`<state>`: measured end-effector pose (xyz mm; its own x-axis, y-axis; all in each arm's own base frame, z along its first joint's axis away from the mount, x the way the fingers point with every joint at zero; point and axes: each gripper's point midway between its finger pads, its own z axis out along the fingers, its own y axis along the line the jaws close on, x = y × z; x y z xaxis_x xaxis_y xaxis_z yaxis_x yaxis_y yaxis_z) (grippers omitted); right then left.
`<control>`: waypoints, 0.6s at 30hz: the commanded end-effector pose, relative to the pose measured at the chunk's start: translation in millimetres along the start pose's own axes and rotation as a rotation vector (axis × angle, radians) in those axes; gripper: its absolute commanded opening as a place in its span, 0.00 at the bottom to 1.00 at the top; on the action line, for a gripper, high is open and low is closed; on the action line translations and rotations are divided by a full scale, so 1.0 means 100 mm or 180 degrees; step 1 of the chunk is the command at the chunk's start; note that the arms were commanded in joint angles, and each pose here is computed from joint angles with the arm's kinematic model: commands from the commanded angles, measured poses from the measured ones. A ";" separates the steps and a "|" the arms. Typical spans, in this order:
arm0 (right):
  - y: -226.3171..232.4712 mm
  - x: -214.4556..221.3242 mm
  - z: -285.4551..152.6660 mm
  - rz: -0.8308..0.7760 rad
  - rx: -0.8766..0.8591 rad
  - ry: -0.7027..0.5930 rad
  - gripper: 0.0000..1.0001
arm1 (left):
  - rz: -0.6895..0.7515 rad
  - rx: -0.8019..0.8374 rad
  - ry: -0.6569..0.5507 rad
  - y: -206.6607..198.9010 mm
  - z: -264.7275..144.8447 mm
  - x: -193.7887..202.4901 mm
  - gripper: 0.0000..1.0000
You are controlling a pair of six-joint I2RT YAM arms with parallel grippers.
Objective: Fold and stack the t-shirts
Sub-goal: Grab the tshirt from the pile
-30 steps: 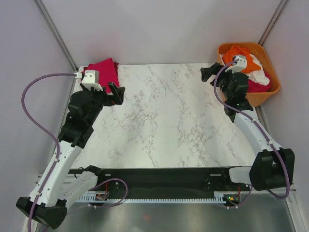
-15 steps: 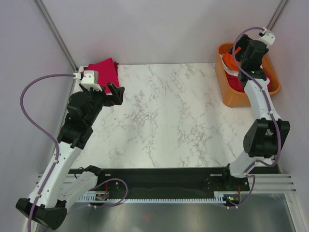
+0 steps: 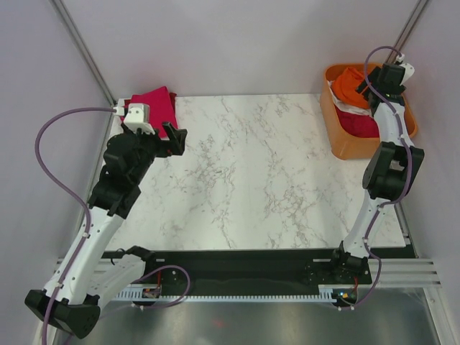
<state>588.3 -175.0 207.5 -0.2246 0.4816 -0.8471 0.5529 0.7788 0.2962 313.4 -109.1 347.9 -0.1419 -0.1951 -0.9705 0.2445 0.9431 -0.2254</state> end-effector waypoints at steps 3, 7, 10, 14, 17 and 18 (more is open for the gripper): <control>-0.06 -0.08 0.13 0.0043 0.0045 0.0011 0.81 | 0.0045 0.0059 -0.0093 -0.04 0.02 -0.13 1.00; -0.10 0.01 0.25 0.0068 0.0049 0.0085 0.80 | 0.0046 0.0052 -0.0065 -0.04 0.06 -0.11 1.00; -0.03 0.04 0.35 0.0134 -0.0096 0.0144 0.64 | 0.0048 0.0047 -0.0041 -0.04 0.08 -0.09 1.00; 0.06 0.01 0.38 0.0219 -0.0229 0.0151 0.00 | 0.0049 0.0042 -0.0022 -0.03 0.09 -0.07 1.00; 0.19 -0.16 0.29 0.0238 -0.0394 0.0041 0.00 | 0.0049 0.0043 -0.0027 -0.03 0.09 -0.08 1.00; 0.29 -0.27 0.21 0.0246 -0.0507 -0.0029 0.00 | 0.0048 0.0045 -0.0031 -0.04 0.09 -0.08 1.00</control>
<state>613.8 -188.3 174.5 -0.2575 0.5449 -0.7979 0.5393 0.7663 0.3493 322.7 -112.4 334.1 -0.1816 -0.1810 -0.9666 0.2353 0.9464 -0.2214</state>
